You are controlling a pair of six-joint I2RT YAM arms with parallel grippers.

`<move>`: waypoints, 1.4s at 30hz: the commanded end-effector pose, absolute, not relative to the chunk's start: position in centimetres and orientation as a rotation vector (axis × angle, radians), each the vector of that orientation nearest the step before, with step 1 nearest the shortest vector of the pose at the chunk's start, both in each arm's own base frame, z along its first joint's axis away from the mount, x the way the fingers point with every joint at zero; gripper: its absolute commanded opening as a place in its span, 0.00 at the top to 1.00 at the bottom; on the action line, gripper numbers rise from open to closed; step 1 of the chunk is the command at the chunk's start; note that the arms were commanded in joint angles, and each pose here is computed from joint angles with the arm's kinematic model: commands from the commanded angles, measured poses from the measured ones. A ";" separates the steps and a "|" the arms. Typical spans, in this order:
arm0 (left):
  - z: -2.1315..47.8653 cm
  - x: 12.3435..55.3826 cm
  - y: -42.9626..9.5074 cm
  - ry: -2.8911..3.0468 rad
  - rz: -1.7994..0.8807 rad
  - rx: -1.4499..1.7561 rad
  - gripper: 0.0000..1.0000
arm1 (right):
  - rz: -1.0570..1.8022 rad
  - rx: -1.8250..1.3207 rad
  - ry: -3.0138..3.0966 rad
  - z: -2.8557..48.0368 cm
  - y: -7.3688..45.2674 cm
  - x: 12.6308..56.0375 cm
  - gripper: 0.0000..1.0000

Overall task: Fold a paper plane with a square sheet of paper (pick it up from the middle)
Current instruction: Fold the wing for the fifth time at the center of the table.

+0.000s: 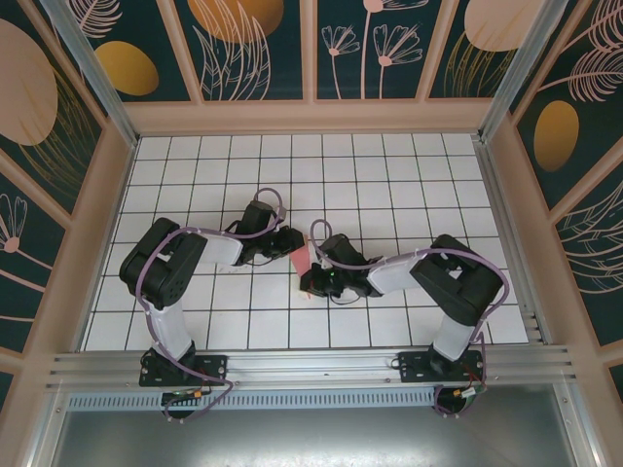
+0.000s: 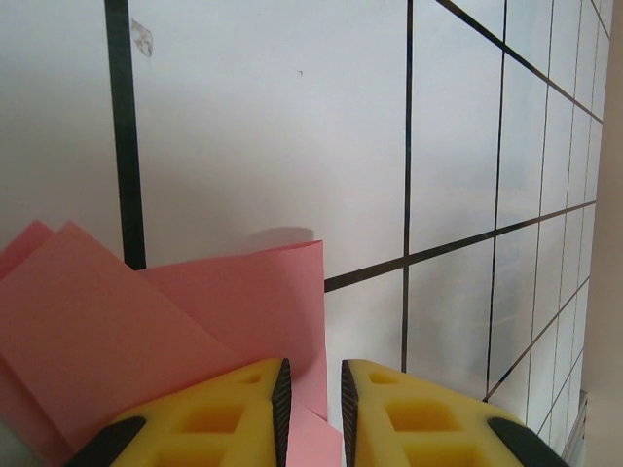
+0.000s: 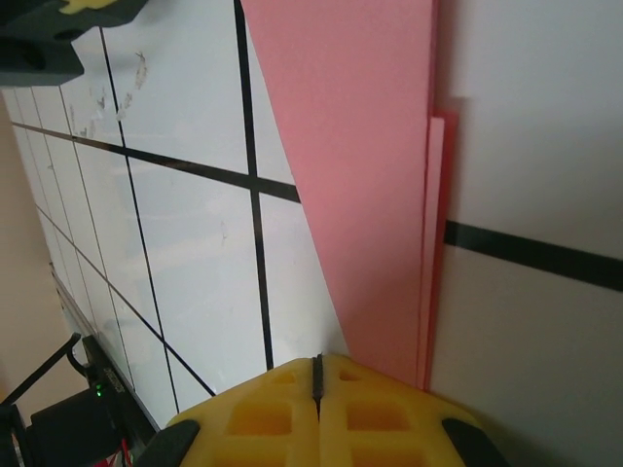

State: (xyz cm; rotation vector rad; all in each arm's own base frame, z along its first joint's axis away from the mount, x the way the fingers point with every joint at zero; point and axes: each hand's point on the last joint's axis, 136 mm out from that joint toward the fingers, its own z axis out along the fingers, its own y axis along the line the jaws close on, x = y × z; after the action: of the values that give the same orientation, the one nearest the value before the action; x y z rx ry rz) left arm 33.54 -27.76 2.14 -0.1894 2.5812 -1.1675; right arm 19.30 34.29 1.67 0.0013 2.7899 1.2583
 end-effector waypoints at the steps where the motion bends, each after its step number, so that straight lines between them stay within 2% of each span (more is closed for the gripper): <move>1: -2.2 32.2 -24.7 2.721 -0.939 -0.288 0.75 | 1.136 0.050 2.975 -1.3 31.5 15.6 0.93; 9: -2.1 32.2 -24.6 2.724 -0.928 -0.284 0.75 | 1.148 0.029 2.927 0.7 31.2 15.6 0.93; 20: -2.0 32.2 -24.5 2.725 -0.920 -0.280 0.75 | 1.224 -0.039 2.721 6.4 33.9 20.3 0.93; 32: -2.0 32.2 -24.6 2.721 -0.931 -0.286 0.74 | 1.239 0.048 2.722 4.5 35.4 23.7 0.93; 42: -2.0 32.1 -24.6 2.722 -0.931 -0.282 0.75 | 1.140 0.104 2.837 0.0 33.8 22.8 0.93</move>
State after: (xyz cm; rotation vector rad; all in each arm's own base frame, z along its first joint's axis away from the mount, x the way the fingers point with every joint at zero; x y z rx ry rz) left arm 33.61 -27.70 2.10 -0.1968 2.5891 -1.1457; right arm 22.99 34.54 1.79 0.0737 2.7950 1.1871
